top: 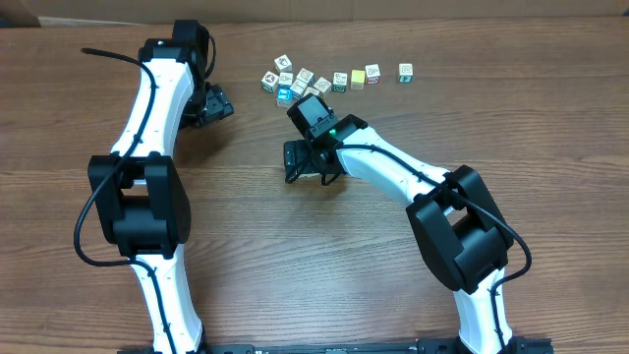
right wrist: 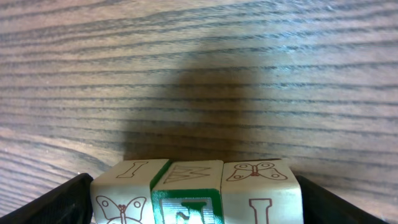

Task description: Form a horizontal line

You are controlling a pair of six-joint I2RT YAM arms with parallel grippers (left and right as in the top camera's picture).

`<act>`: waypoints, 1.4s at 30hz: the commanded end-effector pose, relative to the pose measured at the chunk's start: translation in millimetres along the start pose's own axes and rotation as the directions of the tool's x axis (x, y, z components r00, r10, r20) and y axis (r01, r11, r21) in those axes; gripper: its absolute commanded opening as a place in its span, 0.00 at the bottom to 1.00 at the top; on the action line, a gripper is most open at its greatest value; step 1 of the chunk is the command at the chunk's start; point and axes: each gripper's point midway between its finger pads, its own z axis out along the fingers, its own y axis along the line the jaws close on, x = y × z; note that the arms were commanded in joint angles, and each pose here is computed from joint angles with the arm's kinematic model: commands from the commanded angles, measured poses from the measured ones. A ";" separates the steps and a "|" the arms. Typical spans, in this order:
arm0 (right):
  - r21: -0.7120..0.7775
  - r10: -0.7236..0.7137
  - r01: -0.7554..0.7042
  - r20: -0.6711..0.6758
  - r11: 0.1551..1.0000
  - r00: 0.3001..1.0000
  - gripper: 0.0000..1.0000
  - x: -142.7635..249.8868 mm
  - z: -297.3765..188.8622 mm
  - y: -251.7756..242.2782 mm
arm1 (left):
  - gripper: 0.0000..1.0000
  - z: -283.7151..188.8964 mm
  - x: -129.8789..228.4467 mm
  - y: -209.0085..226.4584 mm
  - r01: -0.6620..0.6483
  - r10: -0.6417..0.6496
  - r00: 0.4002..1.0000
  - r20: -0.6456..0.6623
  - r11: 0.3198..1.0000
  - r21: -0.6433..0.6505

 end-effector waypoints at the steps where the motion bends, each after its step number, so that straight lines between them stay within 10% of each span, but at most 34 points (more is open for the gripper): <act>1: 0.007 0.007 -0.007 -0.012 1.000 1.000 0.92 5.1 3.8 -0.7 | 1.00 -14.4 -7.1 -1.3 -0.001 0.000 0.999 0.039 1.000 0.013; 20: 0.016 0.148 -0.147 -0.019 0.989 0.989 0.85 7.4 3.8 -2.1 | 1.00 -14.4 -7.2 -1.3 0.000 0.000 0.999 0.039 1.000 0.014; 42: 0.021 0.171 -0.171 -0.018 0.985 0.985 1.00 7.7 3.8 -3.1 | 1.00 -14.4 -7.2 -1.3 0.000 0.000 0.999 0.039 1.000 0.014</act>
